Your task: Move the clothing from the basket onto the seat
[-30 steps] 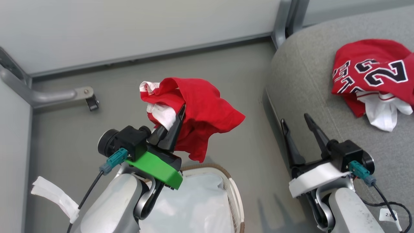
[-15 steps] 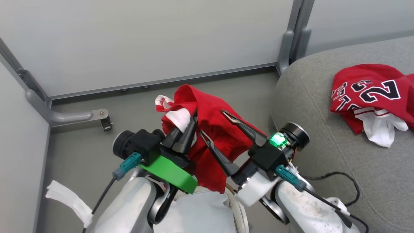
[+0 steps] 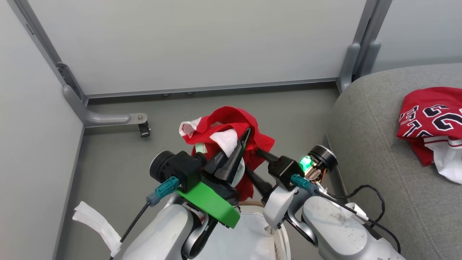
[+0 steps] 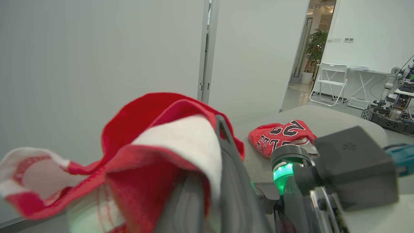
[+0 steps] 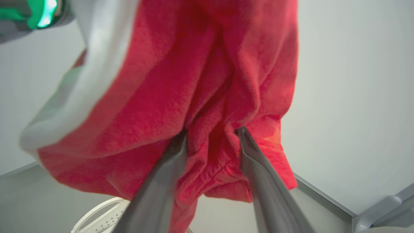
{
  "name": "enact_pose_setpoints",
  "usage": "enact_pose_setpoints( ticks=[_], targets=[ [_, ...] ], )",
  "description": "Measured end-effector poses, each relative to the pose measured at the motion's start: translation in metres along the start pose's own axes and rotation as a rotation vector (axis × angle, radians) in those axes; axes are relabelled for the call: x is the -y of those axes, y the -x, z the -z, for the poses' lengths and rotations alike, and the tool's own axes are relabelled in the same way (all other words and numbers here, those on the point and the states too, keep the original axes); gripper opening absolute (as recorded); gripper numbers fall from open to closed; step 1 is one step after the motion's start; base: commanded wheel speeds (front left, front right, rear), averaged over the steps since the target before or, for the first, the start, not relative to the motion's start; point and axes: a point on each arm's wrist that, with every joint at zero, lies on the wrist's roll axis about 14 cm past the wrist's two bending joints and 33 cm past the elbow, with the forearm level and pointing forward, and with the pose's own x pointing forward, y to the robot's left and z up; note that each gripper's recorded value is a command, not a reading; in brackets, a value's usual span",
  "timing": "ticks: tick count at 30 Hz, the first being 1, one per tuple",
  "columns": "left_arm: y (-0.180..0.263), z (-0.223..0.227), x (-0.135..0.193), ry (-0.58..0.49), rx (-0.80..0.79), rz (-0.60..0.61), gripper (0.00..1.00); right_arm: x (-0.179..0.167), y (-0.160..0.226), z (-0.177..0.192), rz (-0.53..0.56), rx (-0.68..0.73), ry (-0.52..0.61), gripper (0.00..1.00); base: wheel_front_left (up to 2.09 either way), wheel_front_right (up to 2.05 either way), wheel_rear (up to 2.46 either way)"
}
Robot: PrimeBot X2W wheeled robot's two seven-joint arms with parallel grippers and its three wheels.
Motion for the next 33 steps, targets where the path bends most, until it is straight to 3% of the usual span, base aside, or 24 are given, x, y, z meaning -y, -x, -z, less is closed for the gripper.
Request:
enact_pose_setpoints(
  ticks=[8,9,11,20,33],
  targets=[
    [0.0,0.0,-0.005,0.009,0.0,-0.013,0.0,0.011,-0.003,-0.015,0.038,0.052,-0.055,0.0,0.0,0.0,0.0],
    [-0.001,-0.001,-0.006,0.009,0.004,-0.016,0.08,0.018,-0.001,-0.017,0.061,0.06,-0.061,0.0,0.0,0.0,0.0],
    [-0.003,0.0,-0.008,0.002,0.003,-0.018,1.0,0.031,0.004,-0.018,0.108,0.07,-0.076,0.0,0.0,0.0,0.0],
    [-0.01,0.039,-0.002,0.006,-0.1,0.024,1.0,0.095,0.063,-0.01,0.376,0.073,-0.104,0.0,0.0,0.0,0.0],
    [-0.047,0.092,0.07,0.1,-0.204,0.274,1.0,0.163,0.192,-0.014,0.769,0.05,-0.008,0.0,0.0,0.0,0.0]
  ],
)
